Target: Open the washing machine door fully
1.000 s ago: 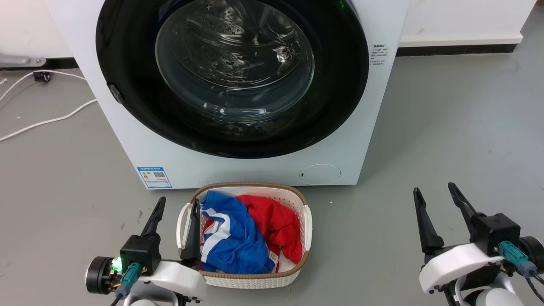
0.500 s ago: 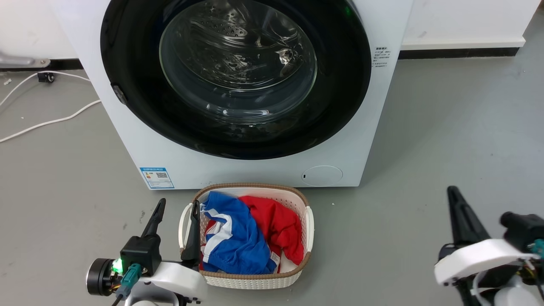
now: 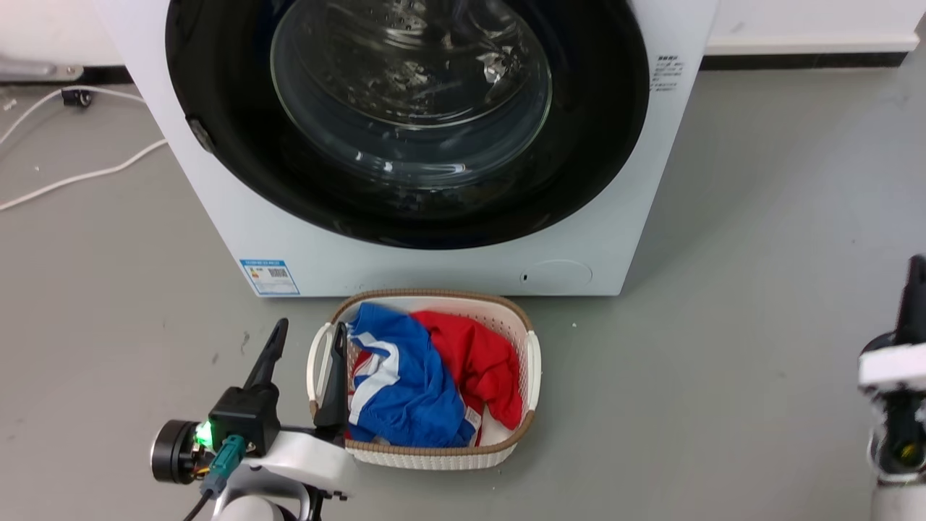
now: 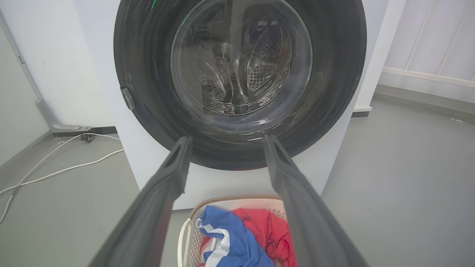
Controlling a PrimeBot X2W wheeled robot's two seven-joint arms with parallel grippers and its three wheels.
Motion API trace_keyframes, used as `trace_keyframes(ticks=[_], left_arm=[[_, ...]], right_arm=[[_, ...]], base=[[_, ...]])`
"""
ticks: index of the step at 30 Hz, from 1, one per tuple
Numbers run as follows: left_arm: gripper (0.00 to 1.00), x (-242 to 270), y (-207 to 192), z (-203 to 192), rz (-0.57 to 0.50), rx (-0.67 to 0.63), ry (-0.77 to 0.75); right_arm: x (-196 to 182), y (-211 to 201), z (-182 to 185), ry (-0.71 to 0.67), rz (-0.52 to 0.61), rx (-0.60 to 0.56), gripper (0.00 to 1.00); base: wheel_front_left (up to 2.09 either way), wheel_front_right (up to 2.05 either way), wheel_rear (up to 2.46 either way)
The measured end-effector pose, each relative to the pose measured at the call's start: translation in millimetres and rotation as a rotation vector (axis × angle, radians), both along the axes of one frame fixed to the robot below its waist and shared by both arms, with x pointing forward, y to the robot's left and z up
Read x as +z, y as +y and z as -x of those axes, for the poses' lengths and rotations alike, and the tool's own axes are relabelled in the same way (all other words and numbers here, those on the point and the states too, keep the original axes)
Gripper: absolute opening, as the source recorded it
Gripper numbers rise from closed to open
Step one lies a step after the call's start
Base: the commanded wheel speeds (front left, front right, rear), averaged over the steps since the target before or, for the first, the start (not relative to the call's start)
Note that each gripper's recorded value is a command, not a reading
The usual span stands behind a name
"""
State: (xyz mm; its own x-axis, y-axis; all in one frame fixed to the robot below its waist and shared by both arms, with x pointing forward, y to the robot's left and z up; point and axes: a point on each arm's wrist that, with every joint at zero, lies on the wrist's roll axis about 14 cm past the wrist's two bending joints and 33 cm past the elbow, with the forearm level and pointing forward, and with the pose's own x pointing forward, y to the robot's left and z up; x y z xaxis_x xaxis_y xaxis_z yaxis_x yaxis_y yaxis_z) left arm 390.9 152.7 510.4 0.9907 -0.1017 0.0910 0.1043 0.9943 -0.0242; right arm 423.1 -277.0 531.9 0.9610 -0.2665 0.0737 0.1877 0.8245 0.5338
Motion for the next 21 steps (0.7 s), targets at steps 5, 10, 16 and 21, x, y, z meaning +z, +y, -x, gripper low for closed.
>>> trace_keyframes(ticks=[5,10,16,21], left_arm=[[1.0,-3,1,-10,0.005,0.003,0.004],[1.0,-6,2,-26,0.004,0.008,0.006],[1.0,-10,3,-39,0.007,0.011,0.009],[1.0,-16,1,-50,0.0,0.007,0.014]], right_arm=[[6,-22,-27,-0.067,-0.241,-0.055,0.0],[8,-36,-74,-0.114,-0.601,-0.019,0.0],[17,-12,-123,-0.11,-0.876,0.165,0.0],[36,21,-160,-0.048,-0.898,0.366,0.0]], base=[[0.0,0.0,0.0],[0.0,0.0,0.0],[0.0,0.0,0.0],[0.0,0.0,0.0]])
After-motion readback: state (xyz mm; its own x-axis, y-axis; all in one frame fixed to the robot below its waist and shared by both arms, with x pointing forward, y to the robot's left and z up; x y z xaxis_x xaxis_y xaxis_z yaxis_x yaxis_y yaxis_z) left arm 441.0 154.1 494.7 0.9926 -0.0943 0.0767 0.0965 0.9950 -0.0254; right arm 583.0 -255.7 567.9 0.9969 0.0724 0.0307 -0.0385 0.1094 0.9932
